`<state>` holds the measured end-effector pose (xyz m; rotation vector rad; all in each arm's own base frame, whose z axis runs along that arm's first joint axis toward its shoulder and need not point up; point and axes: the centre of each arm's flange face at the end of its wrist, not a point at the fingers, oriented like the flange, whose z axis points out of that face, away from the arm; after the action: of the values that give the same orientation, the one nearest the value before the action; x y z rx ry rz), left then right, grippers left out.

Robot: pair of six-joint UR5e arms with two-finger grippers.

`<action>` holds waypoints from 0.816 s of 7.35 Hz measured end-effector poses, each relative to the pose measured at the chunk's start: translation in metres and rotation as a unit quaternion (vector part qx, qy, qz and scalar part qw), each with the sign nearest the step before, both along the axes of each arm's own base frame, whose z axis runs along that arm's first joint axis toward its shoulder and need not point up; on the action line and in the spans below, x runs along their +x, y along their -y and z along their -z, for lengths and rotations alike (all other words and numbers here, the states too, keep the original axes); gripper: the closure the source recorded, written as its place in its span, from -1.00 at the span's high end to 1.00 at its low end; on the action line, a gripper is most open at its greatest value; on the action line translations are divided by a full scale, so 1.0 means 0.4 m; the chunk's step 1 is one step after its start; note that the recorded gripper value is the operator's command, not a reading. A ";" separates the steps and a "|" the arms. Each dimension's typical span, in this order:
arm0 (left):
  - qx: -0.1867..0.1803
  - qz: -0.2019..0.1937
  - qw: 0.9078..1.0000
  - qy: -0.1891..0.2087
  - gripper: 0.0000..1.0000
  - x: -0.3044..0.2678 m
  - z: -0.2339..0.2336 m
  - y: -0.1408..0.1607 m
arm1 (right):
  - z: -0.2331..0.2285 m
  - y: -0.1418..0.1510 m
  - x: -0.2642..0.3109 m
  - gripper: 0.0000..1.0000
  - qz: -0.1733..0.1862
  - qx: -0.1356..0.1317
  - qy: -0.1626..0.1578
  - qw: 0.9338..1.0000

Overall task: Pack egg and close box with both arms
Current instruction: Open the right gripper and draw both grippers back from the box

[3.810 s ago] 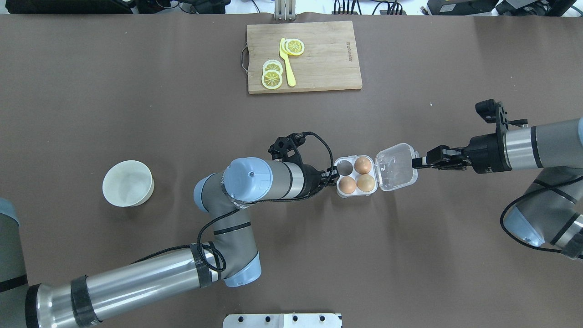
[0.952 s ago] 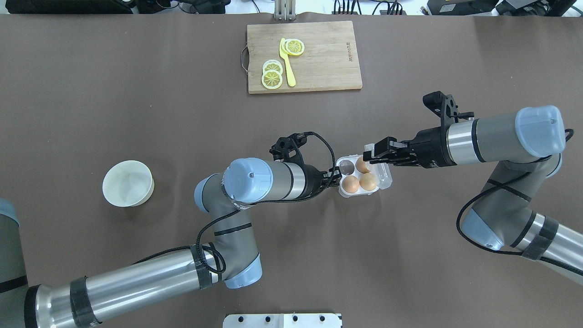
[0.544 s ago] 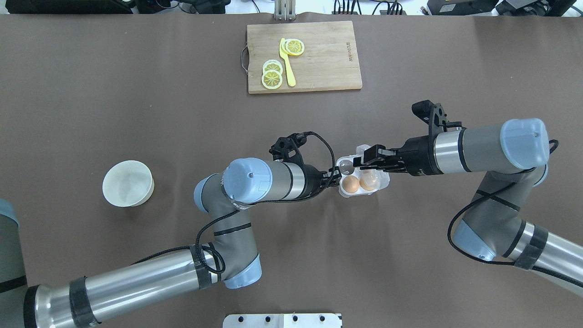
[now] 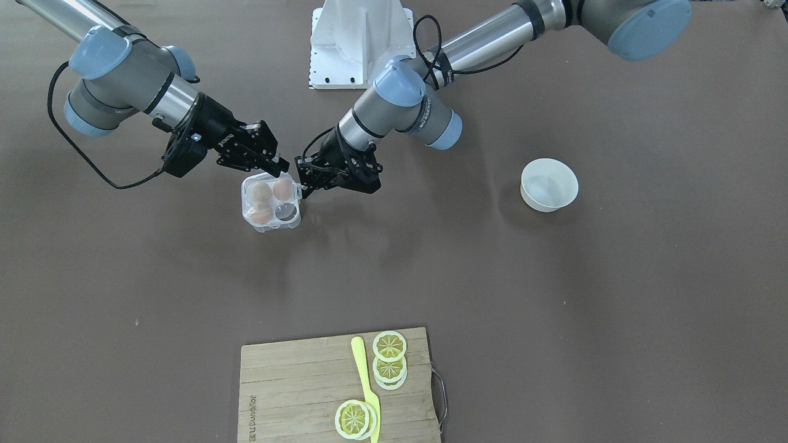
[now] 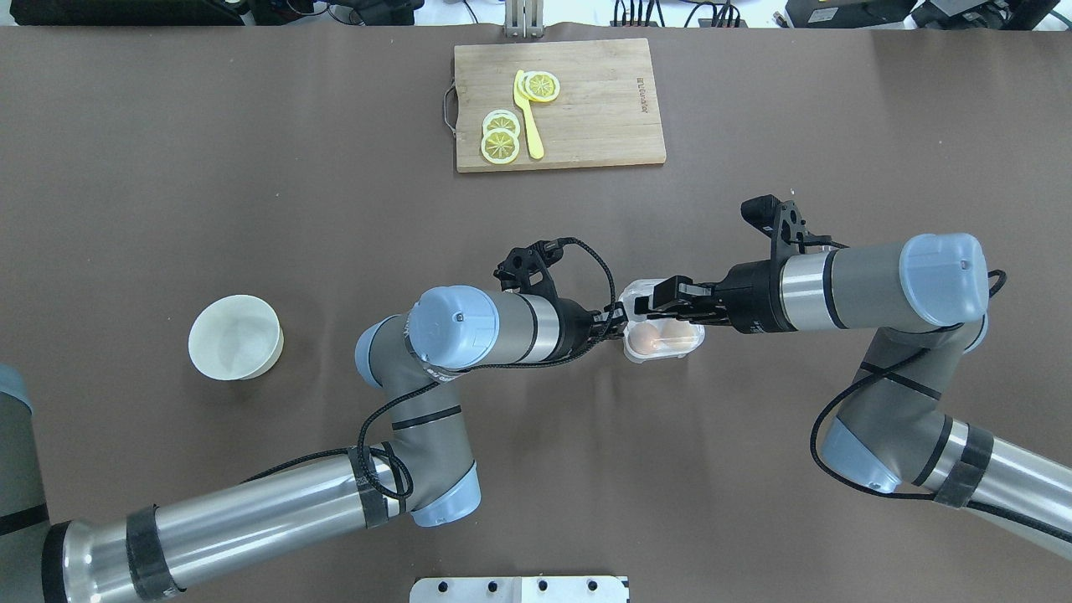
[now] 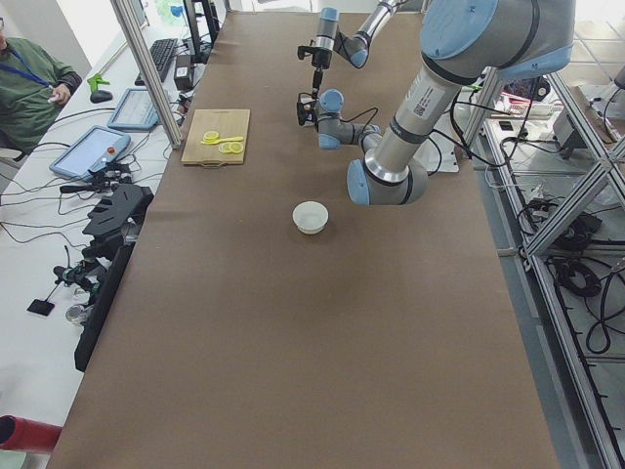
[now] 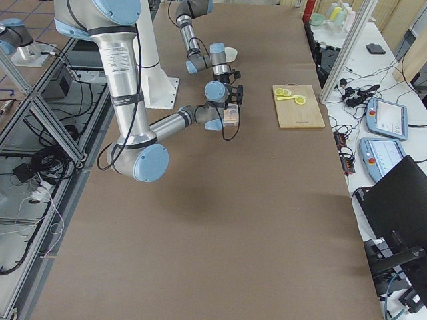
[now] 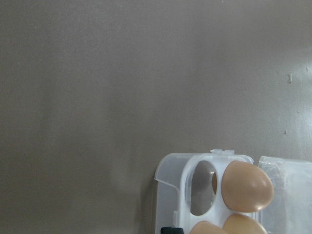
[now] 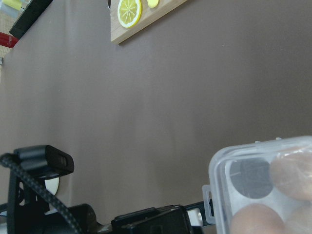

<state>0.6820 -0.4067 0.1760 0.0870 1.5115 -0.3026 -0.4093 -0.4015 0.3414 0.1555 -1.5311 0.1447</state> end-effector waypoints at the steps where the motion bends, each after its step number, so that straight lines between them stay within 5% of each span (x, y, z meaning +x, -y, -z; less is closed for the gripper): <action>1: 0.001 0.000 1.000 -0.002 -1.00 -0.013 0.001 0.006 | 0.008 0.000 -0.001 -0.35 0.000 -0.002 0.003 1.000; 3: 0.001 -0.008 1.000 -0.004 -1.00 -0.053 -0.019 0.026 | 0.025 0.000 -0.004 -0.33 0.000 -0.003 0.009 1.000; 4: 0.002 -0.012 1.000 -0.004 -1.00 -0.078 -0.031 0.040 | 0.034 -0.001 -0.005 0.04 0.001 -0.003 0.012 1.000; 5: 0.004 -0.018 1.000 -0.004 -0.81 -0.103 -0.042 0.056 | 0.046 -0.002 -0.005 0.60 0.001 -0.005 0.012 1.000; 6: 0.005 -0.024 1.000 -0.003 -0.40 -0.132 -0.056 0.072 | 0.075 -0.003 -0.005 0.99 0.001 -0.011 0.005 1.000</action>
<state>0.6291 -0.4354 0.1983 0.0575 1.5182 -0.2564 -0.4114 -0.4005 0.3115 0.1355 -1.5387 0.1603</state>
